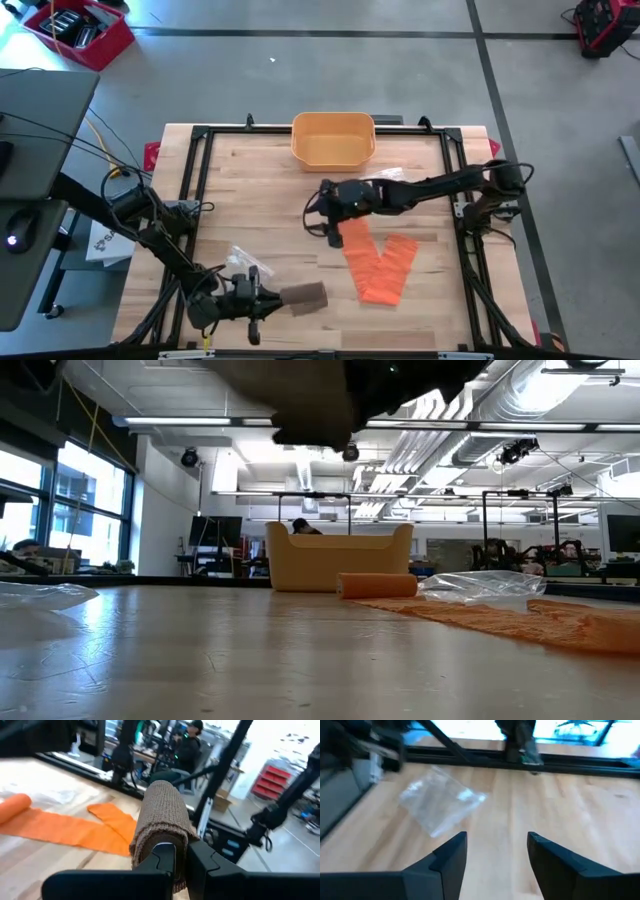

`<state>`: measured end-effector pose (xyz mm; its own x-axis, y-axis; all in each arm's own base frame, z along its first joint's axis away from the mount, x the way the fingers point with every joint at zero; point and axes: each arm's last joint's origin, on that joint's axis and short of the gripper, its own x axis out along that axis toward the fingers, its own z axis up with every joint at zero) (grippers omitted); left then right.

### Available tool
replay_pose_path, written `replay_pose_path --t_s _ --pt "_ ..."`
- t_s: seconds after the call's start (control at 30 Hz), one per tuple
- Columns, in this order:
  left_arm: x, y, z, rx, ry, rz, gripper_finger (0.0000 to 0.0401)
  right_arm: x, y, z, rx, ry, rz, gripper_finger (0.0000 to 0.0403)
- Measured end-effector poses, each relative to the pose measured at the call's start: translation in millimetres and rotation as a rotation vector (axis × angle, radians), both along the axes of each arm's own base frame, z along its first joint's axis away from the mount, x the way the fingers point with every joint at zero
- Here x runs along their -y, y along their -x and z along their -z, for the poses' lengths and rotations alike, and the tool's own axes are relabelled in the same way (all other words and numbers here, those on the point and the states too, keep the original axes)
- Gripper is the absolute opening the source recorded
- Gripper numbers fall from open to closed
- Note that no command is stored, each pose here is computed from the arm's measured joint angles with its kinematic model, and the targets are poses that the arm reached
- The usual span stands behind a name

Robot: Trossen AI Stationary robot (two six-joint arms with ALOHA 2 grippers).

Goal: Roll bandage
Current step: Roll the brown bandage

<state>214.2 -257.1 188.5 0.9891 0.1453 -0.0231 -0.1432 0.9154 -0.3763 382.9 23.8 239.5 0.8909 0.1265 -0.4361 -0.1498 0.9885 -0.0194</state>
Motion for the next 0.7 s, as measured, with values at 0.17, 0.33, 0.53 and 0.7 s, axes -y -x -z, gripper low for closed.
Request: replay_pose_path --t_s 0.17,0.33,0.53,0.7 --pt "9 2 -11 0.009 -0.023 -0.056 0.0011 -31 42 22 -0.113 0.076 -0.087 0.0193" --pt "12 5 -6 -0.005 -0.047 -0.055 0.0011 -79 86 54 -0.045 -0.023 -0.201 0.0192" --pt "11 -2 -5 -0.014 -0.053 0.033 0.0011 -139 106 47 0.305 -0.052 -0.186 0.0192" --pt "8 -6 -11 0.013 -0.071 0.081 0.0011 -176 101 24 0.437 0.001 -0.232 0.0192"
